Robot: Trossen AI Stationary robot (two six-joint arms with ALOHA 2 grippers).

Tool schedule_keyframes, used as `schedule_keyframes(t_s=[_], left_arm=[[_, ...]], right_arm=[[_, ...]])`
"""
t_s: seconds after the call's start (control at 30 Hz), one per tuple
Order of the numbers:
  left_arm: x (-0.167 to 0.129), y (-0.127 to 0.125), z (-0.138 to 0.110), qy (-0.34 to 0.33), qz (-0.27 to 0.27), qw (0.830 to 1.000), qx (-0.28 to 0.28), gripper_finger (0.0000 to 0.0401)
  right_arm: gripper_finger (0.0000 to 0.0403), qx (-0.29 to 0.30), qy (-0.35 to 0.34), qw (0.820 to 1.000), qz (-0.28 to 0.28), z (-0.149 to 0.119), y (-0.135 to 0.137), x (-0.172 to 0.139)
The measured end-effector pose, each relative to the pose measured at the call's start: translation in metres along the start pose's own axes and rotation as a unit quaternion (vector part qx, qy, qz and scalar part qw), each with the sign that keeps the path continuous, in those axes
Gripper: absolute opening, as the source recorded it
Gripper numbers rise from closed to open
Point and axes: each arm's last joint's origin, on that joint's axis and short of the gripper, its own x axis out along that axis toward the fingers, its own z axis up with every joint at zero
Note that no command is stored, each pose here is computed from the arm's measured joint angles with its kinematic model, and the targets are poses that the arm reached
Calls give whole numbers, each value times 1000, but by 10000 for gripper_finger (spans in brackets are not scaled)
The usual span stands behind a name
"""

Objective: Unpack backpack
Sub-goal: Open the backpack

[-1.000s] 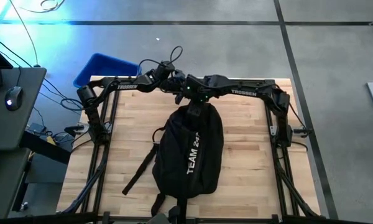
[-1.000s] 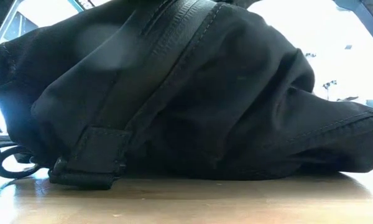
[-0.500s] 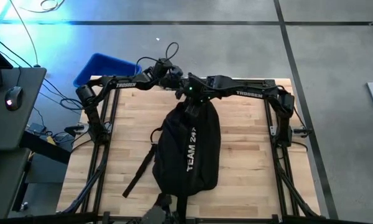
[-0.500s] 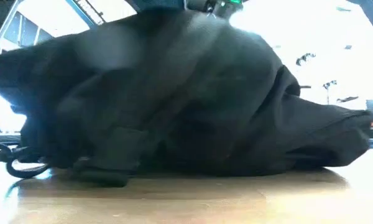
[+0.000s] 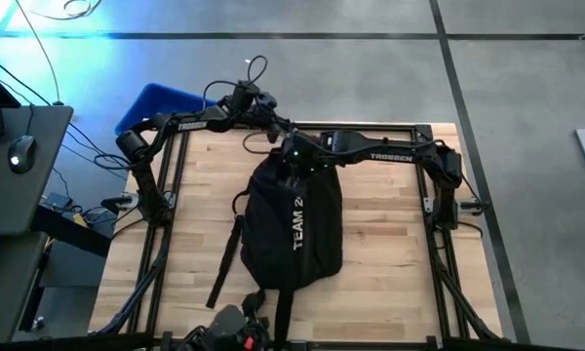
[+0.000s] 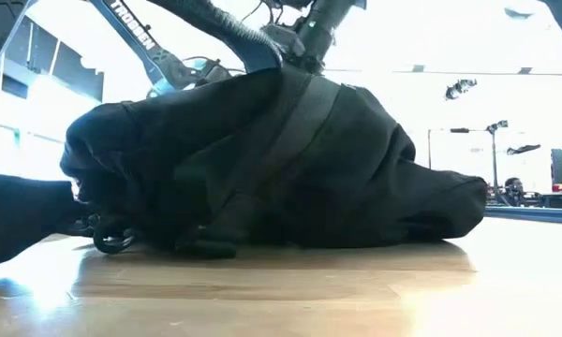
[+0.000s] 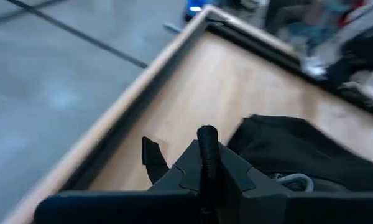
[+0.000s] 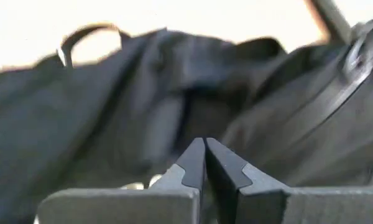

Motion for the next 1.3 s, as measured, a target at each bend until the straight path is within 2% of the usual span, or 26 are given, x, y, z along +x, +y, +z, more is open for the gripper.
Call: schedule_keyframes(t_s=[0.1,0.2,0.37,0.5,0.57,0.7,0.83,0.97,1.07,1.2,1.3], left_arm=[[-4,-6,4,-2,-59,998,-30,1],[-12,-19,14,-13,-96,995,-25,1],[-27,-34,29,-40,-106,994,-1,1],[-33,-39,35,-50,-106,993,8,1],[-34,-39,35,-50,-107,993,8,1],[-33,-39,34,-47,-106,993,6,1],[-33,-39,34,-44,-106,993,3,0],[-33,-39,33,-43,-105,993,2,0],[-33,-39,33,-43,-106,993,2,0],[-33,-39,33,-43,-106,993,2,0],[-33,-40,33,-42,-107,993,2,0]], right_arm=[[1,44,-49,998,-4,13,-20,-10],[17,48,-63,997,2,19,-39,-11],[92,-1,-54,997,49,20,-48,-2],[162,-52,-64,996,30,21,-46,1],[181,-86,-81,993,10,23,-40,-2],[184,-152,-104,983,-2,24,-21,-5],[170,-156,-105,980,-60,22,-11,-7],[166,-131,-107,977,-127,22,-9,-8],[166,-131,-105,978,-124,22,-10,-7],[166,-129,-94,983,-87,22,-17,3],[165,-125,-89,984,-88,22,-23,12]])
